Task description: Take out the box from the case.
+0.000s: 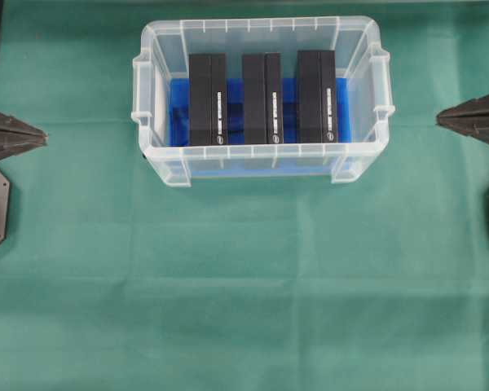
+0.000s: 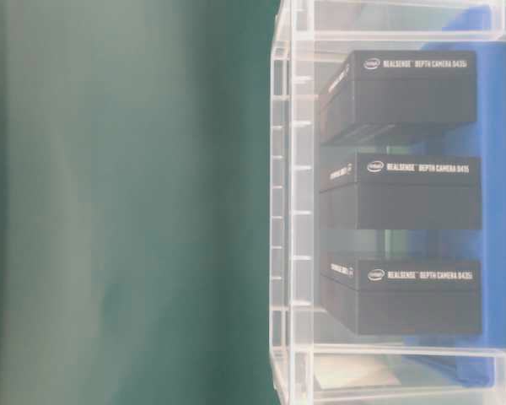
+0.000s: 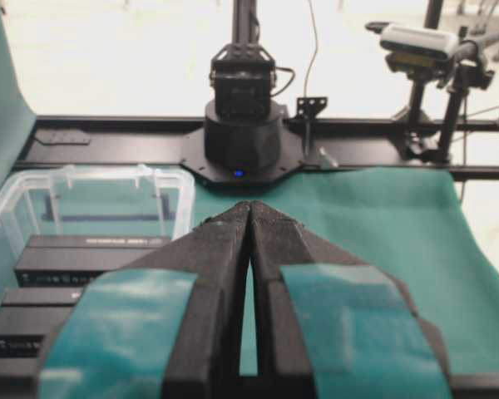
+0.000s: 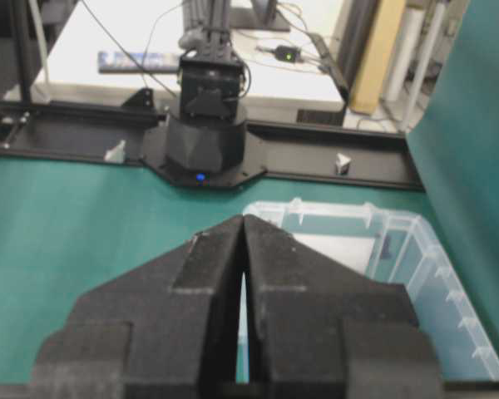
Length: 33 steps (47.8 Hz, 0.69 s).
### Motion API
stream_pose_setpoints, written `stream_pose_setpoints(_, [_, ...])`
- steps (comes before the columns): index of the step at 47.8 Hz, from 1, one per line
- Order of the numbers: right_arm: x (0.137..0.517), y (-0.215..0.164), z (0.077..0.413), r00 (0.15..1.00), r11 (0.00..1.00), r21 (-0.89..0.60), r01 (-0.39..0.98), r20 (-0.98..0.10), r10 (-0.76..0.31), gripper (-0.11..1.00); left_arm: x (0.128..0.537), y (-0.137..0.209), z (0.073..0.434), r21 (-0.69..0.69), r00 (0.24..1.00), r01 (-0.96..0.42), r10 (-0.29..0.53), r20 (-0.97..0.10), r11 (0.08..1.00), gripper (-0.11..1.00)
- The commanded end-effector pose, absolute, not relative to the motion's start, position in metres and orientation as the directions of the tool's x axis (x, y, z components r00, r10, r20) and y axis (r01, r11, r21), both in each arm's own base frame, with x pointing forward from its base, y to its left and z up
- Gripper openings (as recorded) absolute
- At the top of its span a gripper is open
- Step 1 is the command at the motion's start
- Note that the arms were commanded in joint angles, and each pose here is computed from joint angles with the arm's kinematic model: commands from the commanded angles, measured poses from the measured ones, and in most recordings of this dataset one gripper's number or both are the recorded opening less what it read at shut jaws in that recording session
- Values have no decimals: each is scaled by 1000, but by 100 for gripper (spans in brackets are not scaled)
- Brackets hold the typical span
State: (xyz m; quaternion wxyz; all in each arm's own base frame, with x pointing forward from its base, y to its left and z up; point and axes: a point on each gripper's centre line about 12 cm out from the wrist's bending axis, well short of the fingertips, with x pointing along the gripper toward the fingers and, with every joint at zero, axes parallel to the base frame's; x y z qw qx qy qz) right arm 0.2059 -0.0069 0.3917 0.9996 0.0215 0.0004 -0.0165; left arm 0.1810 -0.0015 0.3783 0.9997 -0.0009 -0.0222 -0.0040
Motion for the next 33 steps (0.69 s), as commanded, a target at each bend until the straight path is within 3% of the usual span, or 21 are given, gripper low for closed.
stream_pose_setpoints(1, [208,-7,405,999,998,49,35,12,-35,0,181,-1,393,3,998,4,-4,61,1000,2])
stream_pose_setpoints(9, [212,-8,401,998,998,49,37,-48,-35,0,182,-1,393,-2,1000,4,-4,23,1000,2])
stream_pose_setpoints(18, [213,-8,396,981,996,69,48,-192,-34,0,184,-2,391,-5,997,10,-10,-81,1000,2])
stream_pose_setpoints(27, [213,-8,395,920,987,130,91,-391,-33,0,184,-2,393,-15,960,3,-7,-281,1000,2])
stream_pose_setpoints(33, [212,-9,385,819,978,143,149,-572,-41,0,182,-1,387,-60,903,-26,-2,-429,998,2])
